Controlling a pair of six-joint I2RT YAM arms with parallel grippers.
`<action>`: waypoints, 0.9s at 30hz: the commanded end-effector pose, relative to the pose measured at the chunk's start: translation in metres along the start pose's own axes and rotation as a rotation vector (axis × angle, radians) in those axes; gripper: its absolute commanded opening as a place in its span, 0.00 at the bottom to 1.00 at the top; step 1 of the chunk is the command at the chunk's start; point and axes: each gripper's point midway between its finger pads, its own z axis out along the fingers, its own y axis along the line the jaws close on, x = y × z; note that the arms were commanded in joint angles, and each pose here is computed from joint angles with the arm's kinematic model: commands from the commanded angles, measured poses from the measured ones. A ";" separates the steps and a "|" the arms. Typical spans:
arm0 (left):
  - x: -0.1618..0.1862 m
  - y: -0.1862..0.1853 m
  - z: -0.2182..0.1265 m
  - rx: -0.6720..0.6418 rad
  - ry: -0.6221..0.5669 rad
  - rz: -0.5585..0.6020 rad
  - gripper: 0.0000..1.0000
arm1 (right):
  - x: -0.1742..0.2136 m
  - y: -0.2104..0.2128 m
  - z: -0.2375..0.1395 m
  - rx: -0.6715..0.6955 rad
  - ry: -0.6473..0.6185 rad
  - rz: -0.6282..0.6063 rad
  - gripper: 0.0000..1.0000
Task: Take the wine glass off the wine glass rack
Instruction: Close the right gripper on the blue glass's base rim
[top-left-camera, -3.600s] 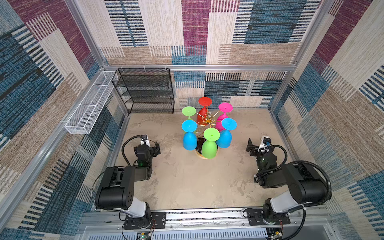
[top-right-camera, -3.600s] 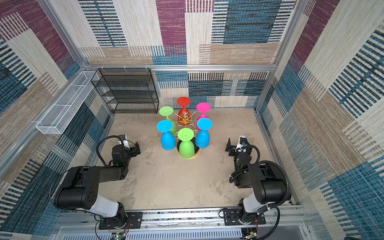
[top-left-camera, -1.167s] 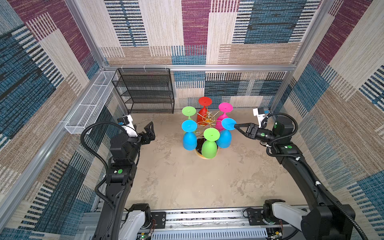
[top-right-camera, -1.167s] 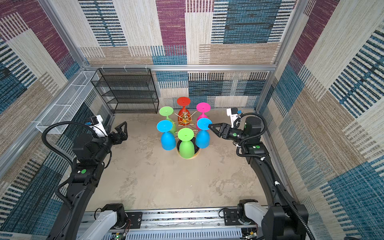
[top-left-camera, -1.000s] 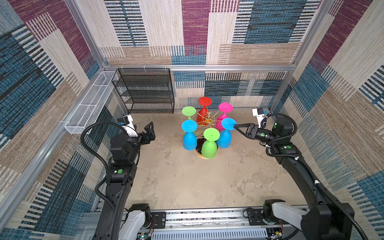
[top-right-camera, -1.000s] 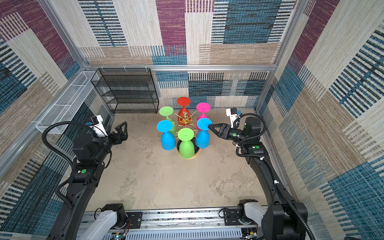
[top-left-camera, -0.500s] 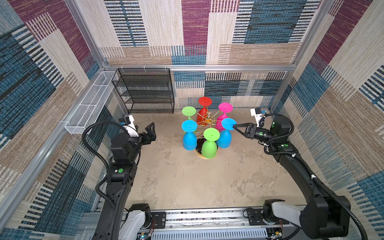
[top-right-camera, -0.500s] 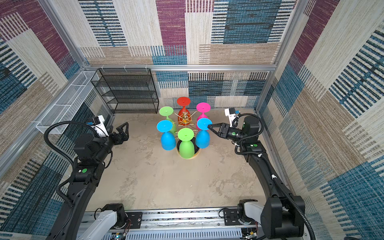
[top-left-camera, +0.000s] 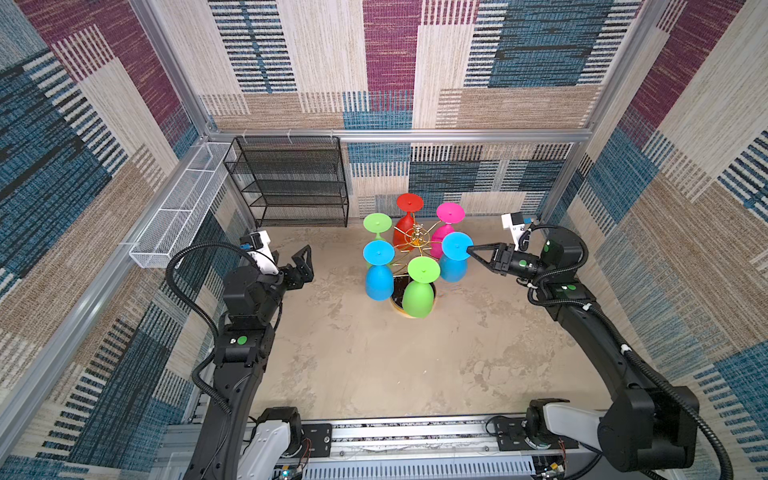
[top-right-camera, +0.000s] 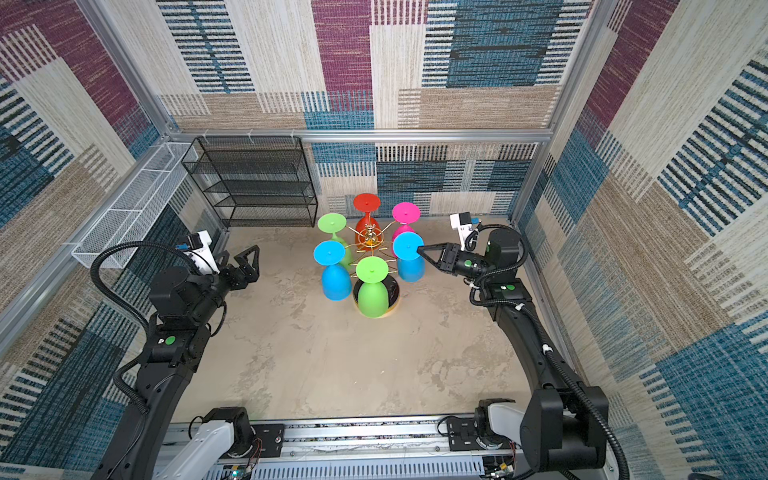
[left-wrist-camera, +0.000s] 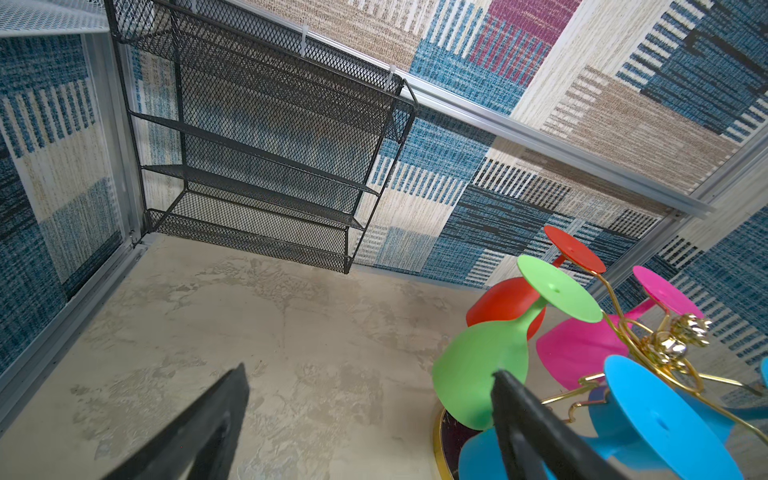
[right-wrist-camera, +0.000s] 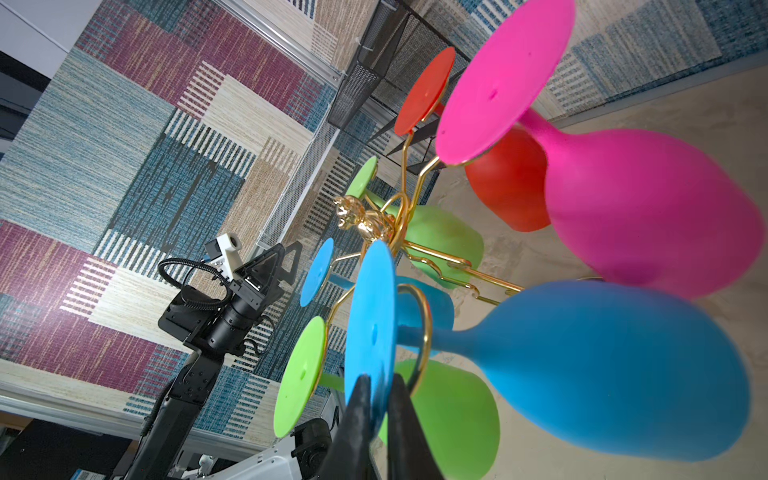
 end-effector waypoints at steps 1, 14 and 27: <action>-0.008 -0.005 0.000 0.024 -0.031 -0.004 0.93 | -0.002 0.005 0.000 -0.017 0.002 -0.007 0.08; -0.009 -0.005 -0.002 0.024 -0.035 -0.001 0.93 | 0.001 0.000 0.004 -0.023 0.035 0.072 0.04; -0.008 -0.005 -0.001 0.030 -0.033 -0.007 0.93 | -0.003 0.010 0.003 -0.038 0.050 0.146 0.00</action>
